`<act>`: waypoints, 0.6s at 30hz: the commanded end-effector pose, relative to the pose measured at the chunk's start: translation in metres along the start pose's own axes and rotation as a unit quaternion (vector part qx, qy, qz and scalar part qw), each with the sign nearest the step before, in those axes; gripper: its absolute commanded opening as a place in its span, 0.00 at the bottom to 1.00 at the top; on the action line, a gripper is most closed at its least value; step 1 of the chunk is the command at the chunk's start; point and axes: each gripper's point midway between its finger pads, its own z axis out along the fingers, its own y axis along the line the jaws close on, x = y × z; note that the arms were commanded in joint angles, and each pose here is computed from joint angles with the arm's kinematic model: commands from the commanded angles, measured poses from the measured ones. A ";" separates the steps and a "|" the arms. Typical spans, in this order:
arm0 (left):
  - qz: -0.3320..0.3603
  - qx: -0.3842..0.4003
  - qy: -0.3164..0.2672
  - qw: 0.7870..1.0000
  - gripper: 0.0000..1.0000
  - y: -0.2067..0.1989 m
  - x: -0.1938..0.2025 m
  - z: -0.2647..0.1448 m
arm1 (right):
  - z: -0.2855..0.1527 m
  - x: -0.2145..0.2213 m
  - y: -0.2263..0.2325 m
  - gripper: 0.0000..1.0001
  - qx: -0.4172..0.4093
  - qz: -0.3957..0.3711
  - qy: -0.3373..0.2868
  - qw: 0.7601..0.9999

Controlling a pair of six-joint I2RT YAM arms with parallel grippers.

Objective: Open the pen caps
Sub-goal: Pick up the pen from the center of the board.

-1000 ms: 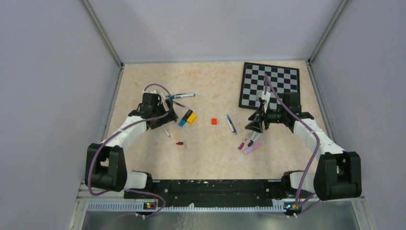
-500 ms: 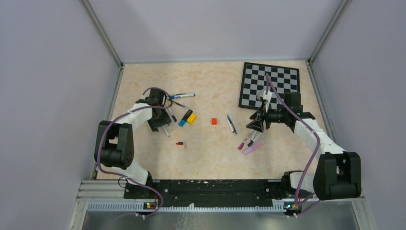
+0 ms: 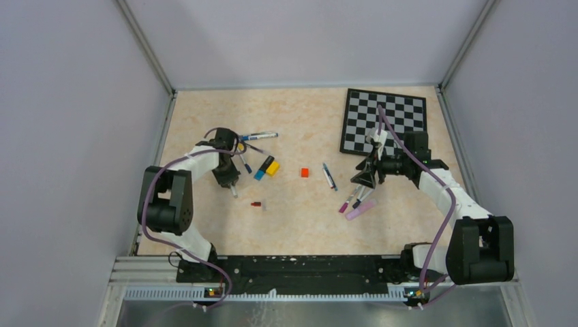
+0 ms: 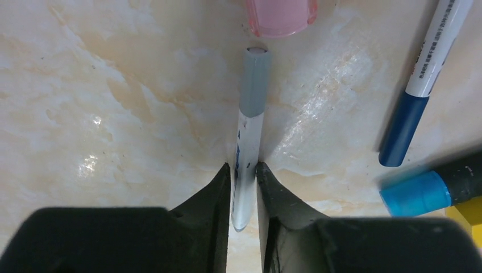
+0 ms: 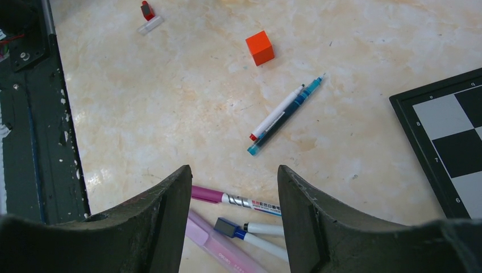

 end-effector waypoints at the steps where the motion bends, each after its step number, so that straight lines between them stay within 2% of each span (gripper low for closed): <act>1: 0.011 -0.034 0.010 0.999 0.21 0.012 0.005 0.008 | -0.005 -0.019 -0.005 0.56 0.007 -0.038 -0.017 0.999; 6: 0.019 -0.041 0.008 0.999 0.08 0.019 0.009 0.010 | -0.006 -0.021 -0.004 0.56 0.007 -0.042 -0.019 0.999; 11: 0.023 -0.031 -0.049 0.998 0.01 0.023 -0.009 -0.012 | -0.008 -0.022 -0.001 0.56 0.002 -0.045 -0.022 0.999; 15: 0.022 0.046 -0.128 0.991 0.00 0.011 -0.030 -0.051 | -0.009 -0.020 0.006 0.56 -0.012 -0.049 -0.024 0.998; 18: 0.036 0.138 -0.186 0.972 0.00 -0.008 -0.041 -0.088 | -0.010 -0.018 0.015 0.58 -0.028 -0.052 -0.027 0.998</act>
